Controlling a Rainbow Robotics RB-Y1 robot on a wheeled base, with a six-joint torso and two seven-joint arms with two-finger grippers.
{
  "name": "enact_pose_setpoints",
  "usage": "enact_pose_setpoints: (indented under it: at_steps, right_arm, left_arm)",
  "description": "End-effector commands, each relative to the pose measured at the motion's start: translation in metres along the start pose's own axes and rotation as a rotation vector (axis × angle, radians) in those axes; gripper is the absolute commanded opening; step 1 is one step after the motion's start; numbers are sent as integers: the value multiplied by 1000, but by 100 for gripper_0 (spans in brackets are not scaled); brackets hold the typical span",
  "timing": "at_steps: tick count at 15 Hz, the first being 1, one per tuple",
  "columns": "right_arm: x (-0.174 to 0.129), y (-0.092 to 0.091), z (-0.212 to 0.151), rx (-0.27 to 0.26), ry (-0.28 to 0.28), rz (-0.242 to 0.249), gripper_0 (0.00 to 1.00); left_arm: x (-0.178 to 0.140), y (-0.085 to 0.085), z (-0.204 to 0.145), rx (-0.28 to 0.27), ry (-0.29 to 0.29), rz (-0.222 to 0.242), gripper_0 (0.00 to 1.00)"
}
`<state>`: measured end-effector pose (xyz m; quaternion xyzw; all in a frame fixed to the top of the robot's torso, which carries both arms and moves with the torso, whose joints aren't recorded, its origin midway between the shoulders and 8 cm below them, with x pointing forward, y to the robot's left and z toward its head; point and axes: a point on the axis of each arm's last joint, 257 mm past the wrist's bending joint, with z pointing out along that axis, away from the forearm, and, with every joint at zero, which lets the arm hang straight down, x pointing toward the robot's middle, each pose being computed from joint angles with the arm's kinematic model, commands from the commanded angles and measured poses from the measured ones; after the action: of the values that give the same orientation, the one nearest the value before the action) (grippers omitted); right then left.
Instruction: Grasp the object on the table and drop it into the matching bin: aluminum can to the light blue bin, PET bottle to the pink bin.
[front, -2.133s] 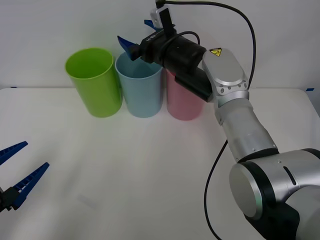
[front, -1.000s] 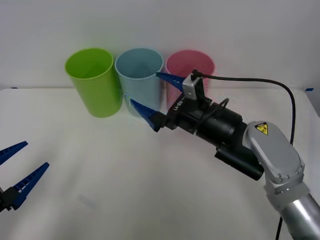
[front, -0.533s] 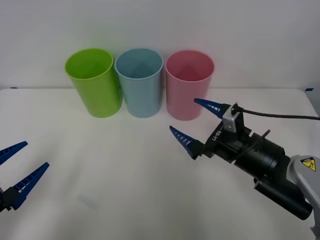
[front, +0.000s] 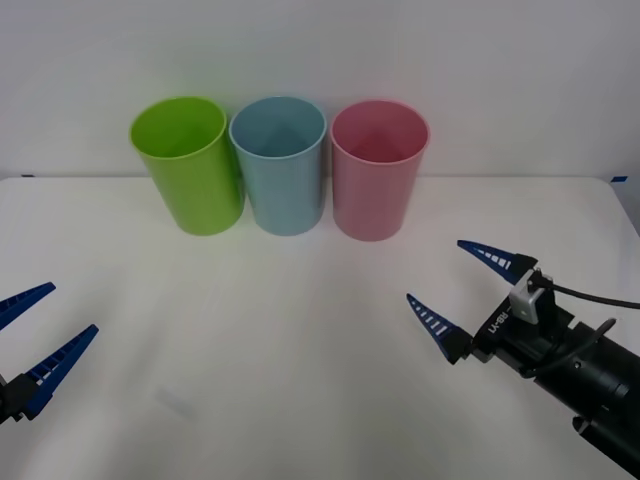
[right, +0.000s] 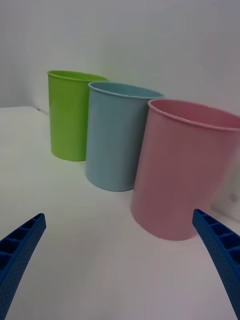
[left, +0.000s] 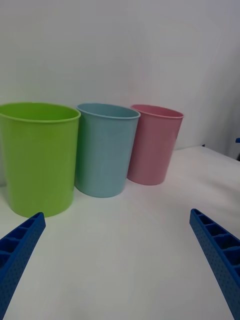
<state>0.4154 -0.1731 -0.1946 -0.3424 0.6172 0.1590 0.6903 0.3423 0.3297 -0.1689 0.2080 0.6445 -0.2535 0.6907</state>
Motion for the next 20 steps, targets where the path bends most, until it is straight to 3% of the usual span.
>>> enact_pose_setpoints:
  at_steps: [1, 13, 20]
  right_arm:
    - [8, -3, -27, -1, 14, 23, 100]
    - [21, -4, -120, 28, 42, 124, 100]
    - [46, -6, -160, 43, 67, 201, 100]
  left_arm:
    - [0, 0, 0, 0, 0, 0, 100]
    - [0, 0, 0, 0, 0, 0, 100]
    - [0, 0, 0, 0, 0, 0, 100]
